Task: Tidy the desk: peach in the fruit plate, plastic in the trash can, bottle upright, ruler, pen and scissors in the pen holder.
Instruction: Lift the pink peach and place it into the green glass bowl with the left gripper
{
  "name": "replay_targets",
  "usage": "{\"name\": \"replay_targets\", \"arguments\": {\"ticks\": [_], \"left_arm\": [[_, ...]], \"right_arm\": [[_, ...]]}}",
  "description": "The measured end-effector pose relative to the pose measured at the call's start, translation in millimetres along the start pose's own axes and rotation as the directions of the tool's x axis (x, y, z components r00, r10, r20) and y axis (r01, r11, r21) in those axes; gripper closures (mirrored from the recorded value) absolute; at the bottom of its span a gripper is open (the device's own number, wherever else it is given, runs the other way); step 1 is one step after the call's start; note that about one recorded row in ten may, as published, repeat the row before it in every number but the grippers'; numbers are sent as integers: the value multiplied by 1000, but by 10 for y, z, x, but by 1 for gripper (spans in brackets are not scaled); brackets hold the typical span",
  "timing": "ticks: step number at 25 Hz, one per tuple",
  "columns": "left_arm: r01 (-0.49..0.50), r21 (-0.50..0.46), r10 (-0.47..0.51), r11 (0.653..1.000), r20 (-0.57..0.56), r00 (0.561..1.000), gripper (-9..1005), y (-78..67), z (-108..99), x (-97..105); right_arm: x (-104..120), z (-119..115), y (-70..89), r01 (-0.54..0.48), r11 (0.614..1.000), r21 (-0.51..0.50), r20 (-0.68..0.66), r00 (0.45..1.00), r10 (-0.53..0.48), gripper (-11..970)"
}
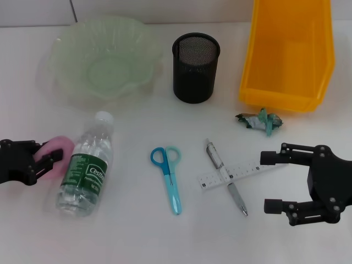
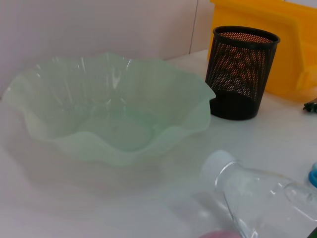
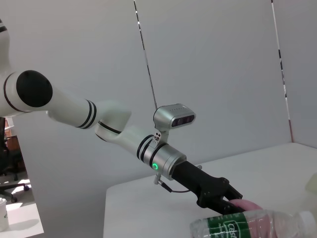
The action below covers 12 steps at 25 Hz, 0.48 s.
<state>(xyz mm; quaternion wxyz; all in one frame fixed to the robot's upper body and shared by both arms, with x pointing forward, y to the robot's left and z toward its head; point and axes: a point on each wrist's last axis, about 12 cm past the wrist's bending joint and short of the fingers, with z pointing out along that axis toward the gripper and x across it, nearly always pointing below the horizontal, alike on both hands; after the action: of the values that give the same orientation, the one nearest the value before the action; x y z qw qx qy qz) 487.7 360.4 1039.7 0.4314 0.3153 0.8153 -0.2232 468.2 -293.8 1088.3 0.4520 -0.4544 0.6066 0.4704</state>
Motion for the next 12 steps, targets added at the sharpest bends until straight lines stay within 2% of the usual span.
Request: {"name": "replay_targets", "arguments": {"ticks": [4, 12], "left_arm": [[-9, 4, 9, 1000, 18, 1000, 742, 8, -16, -51], [-20, 11, 19, 1000, 71, 997, 808, 65, -48, -275]], "right_arm": [[5, -4, 9, 0, 1000, -1, 3, 1000, 0, 154], [1, -7, 19, 1, 1000, -6, 6, 1000, -1, 157]]}}
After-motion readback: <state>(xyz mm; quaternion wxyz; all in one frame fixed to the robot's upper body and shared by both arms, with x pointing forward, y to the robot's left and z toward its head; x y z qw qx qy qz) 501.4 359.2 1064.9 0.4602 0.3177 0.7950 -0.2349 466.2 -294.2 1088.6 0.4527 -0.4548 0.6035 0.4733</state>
